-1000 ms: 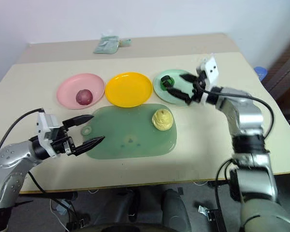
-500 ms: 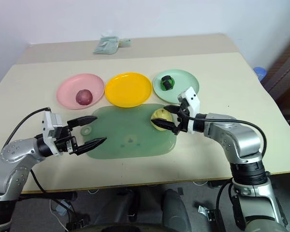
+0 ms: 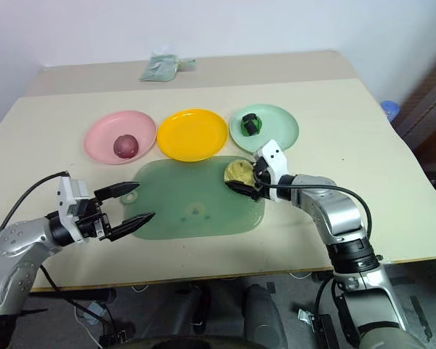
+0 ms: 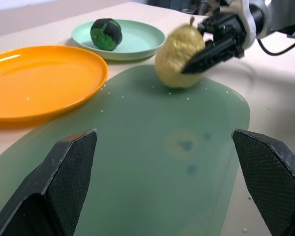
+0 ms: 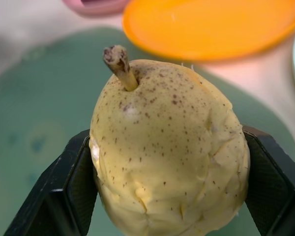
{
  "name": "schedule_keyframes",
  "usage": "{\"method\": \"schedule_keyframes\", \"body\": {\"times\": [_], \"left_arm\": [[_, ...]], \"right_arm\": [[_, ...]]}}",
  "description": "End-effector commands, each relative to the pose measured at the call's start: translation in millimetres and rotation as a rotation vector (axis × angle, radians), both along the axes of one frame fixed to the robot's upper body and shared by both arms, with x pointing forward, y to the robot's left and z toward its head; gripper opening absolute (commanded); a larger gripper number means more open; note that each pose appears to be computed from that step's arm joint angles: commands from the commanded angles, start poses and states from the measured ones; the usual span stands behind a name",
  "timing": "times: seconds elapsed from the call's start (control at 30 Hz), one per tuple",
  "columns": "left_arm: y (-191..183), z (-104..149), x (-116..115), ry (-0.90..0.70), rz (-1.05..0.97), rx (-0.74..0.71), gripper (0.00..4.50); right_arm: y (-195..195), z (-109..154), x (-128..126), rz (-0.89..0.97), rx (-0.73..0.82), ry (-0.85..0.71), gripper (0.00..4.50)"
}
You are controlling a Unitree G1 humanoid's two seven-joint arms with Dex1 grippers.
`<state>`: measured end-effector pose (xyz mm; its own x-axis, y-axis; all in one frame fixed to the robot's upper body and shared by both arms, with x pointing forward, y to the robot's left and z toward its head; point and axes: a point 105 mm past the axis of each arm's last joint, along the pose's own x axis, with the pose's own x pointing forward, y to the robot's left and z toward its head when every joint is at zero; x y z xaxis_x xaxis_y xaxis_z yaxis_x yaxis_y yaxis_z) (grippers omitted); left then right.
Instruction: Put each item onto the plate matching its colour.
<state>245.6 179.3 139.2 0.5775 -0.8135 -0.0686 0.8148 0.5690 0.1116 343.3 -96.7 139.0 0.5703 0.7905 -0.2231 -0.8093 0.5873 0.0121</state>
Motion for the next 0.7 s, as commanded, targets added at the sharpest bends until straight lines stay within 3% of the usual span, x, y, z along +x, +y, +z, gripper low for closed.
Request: {"method": "schedule_keyframes", "body": {"times": [0.03, 0.37, 0.63, 0.7], "left_arm": [[0.4, 12.1, -2.3, -0.058, 0.020, -0.005, 4.50], [-0.6, 3.3, 7.8, -0.079, 0.235, -0.048, 4.50], [12.7, -4.7, 18.9, -0.133, 0.477, -0.023, 4.50], [16.1, -6.6, 19.6, -0.151, 0.517, 0.001, 4.50]], "right_arm": [[21.2, 45.6, 12.0, 0.017, 0.101, -0.163, 3.25], [78.7, 59.7, 85.3, -0.136, 0.135, -0.308, 3.25], [111.5, 45.8, 102.5, -0.187, 0.112, -0.285, 3.25], [118.0, 40.8, 101.2, -0.176, 0.099, -0.268, 4.28]]}}
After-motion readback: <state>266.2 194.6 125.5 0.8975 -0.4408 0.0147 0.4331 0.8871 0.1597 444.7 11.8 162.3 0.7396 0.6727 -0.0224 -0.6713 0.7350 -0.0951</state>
